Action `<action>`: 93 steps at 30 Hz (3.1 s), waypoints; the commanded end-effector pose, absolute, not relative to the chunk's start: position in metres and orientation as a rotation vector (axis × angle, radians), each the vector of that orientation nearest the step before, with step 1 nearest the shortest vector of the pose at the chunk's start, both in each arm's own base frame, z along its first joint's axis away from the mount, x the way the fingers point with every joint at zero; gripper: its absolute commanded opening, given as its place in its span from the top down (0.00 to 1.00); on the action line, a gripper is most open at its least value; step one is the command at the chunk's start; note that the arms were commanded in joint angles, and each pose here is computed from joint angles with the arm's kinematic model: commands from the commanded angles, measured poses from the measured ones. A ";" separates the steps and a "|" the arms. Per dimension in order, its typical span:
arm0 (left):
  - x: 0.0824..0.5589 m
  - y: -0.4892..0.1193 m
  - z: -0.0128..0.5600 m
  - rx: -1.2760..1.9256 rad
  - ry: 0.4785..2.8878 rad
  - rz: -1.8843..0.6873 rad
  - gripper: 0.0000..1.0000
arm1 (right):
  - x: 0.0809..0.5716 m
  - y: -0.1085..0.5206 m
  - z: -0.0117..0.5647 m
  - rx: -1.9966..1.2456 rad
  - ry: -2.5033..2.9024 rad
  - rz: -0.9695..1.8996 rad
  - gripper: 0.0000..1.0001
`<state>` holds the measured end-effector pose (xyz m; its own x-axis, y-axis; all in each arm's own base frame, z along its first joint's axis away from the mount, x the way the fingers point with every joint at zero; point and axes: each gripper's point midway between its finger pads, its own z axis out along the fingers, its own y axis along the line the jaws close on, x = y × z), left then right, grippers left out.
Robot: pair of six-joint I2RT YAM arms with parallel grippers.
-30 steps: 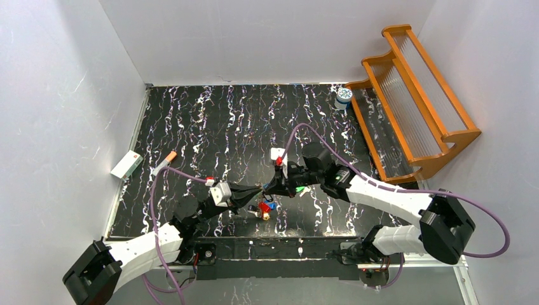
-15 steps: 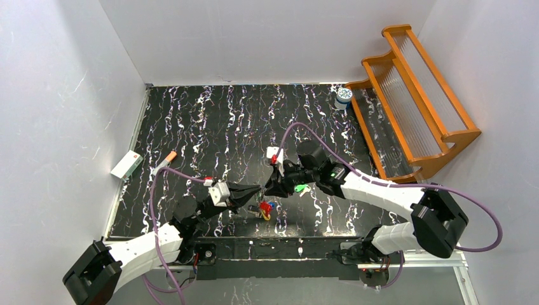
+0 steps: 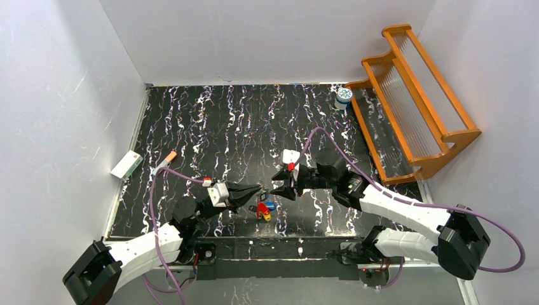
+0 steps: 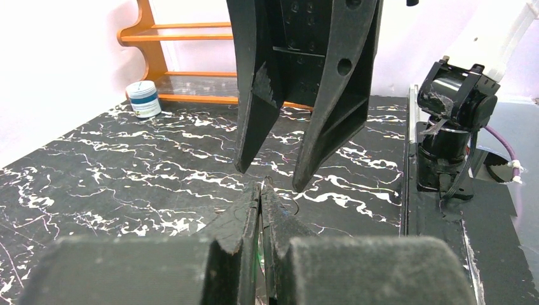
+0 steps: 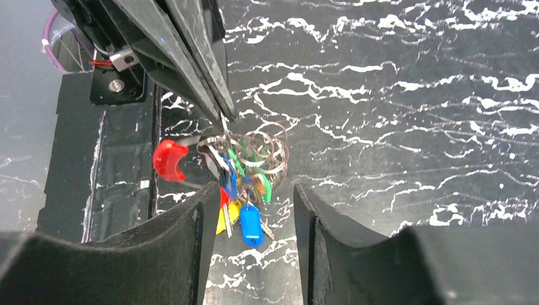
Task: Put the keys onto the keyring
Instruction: Adjust the key on the keyring.
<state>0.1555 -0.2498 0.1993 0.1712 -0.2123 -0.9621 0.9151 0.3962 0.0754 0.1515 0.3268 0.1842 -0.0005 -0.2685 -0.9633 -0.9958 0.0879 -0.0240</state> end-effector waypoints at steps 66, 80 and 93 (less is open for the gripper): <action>0.169 -0.264 0.155 1.094 1.269 -0.790 0.70 | 0.152 0.329 0.163 -1.736 1.712 0.867 0.99; 0.158 -0.283 0.156 1.169 1.238 -0.909 0.82 | 0.147 0.341 0.165 -1.736 1.690 0.914 0.99; 0.160 -0.285 0.153 1.158 1.259 -0.917 0.92 | 0.146 0.342 0.166 -1.741 1.686 0.909 0.99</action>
